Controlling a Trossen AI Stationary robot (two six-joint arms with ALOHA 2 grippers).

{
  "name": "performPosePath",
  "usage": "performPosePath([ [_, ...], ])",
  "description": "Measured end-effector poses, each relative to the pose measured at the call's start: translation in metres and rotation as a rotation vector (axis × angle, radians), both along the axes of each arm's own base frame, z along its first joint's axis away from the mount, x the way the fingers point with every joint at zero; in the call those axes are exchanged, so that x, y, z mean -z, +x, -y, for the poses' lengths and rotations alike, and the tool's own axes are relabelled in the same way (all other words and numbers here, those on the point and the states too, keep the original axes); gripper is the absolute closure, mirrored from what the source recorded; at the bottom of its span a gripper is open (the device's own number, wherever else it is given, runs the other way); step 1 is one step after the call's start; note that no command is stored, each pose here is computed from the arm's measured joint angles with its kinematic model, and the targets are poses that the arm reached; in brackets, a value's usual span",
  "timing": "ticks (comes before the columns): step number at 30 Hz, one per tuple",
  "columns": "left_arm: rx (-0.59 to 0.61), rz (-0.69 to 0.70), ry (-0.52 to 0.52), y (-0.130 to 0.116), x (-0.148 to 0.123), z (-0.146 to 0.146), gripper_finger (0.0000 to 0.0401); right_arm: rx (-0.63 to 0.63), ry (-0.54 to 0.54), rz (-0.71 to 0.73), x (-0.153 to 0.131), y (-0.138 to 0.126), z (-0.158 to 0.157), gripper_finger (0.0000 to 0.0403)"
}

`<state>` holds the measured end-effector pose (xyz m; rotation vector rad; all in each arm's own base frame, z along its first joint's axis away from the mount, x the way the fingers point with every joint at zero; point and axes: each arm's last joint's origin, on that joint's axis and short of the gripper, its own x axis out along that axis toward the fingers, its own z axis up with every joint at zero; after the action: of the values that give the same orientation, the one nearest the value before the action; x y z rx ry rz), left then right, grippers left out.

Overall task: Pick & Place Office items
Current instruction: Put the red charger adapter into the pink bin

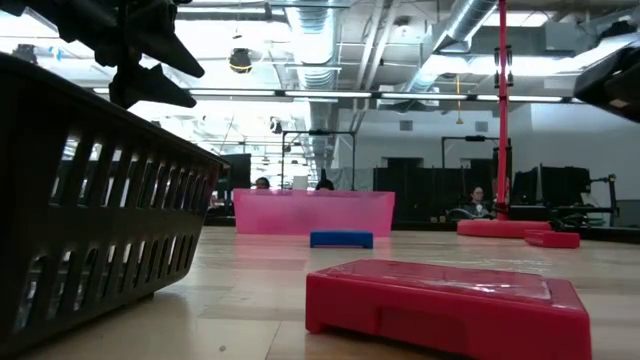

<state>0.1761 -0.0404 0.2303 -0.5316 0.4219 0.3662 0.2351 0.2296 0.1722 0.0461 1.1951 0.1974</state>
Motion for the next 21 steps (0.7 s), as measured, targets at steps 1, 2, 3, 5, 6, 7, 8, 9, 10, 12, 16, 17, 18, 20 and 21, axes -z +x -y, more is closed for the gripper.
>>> performPosePath([
  [1,0.000,0.000,0.000,0.000,0.000,0.000,0.0170,-0.008,0.003,-0.002,0.000,-0.001,-0.001,0.0108],
  [2,0.000,0.000,0.000,0.000,0.000,0.000,0.0170,-0.015,0.008,-0.003,0.000,-0.002,-0.003,0.0107],
  [3,0.001,-0.001,0.002,0.000,0.000,0.000,0.0170,-0.023,0.011,-0.005,0.000,-0.003,-0.004,0.0106],
  [5,0.002,-0.001,0.004,0.000,0.000,0.000,0.0170,-0.033,0.006,-0.007,0.001,-0.004,-0.005,0.0106],
  [6,0.002,-0.002,0.004,0.000,0.000,0.000,0.0170,-0.038,0.007,-0.010,0.002,-0.004,-0.005,0.0106],
  [7,0.002,-0.002,0.004,0.000,0.000,0.000,0.0170,-0.039,0.004,-0.013,0.003,-0.004,-0.006,0.0106],
  [8,0.002,-0.002,0.004,0.000,0.000,0.000,0.0170,-0.040,0.009,-0.016,0.005,-0.003,-0.006,0.0106],
  [9,0.002,-0.001,0.004,0.000,0.000,0.000,0.0170,-0.042,0.024,-0.018,0.007,-0.001,-0.007,0.0106],
  [10,0.002,-0.001,0.004,0.000,0.000,0.000,0.0170,-0.046,0.034,-0.022,0.009,0.001,-0.009,0.0106],
  [12,0.002,-0.001,0.003,0.000,0.000,0.000,0.0170,-0.068,0.038,-0.018,0.014,0.002,-0.012,0.0106],
  [16,0.005,0.002,-0.003,0.000,0.000,0.000,0.0170,-0.066,0.030,-0.013,0.017,0.006,-0.012,0.0106],
  [17,0.008,0.002,-0.004,0.000,0.000,0.000,0.0170,-0.061,0.028,-0.011,0.016,0.006,-0.011,0.0106],
  [18,0.011,0.002,-0.007,0.000,0.000,0.000,0.0170,-0.056,0.030,-0.010,0.016,0.007,-0.009,0.0106],
  [20,0.013,0.002,-0.010,0.000,0.000,0.000,0.0170,-0.044,0.032,-0.009,0.014,0.010,-0.006,0.0106],
  [21,0.012,0.002,-0.010,0.000,0.000,0.000,0.0170,-0.041,0.030,-0.010,0.013,0.010,-0.005,0.0106],
])
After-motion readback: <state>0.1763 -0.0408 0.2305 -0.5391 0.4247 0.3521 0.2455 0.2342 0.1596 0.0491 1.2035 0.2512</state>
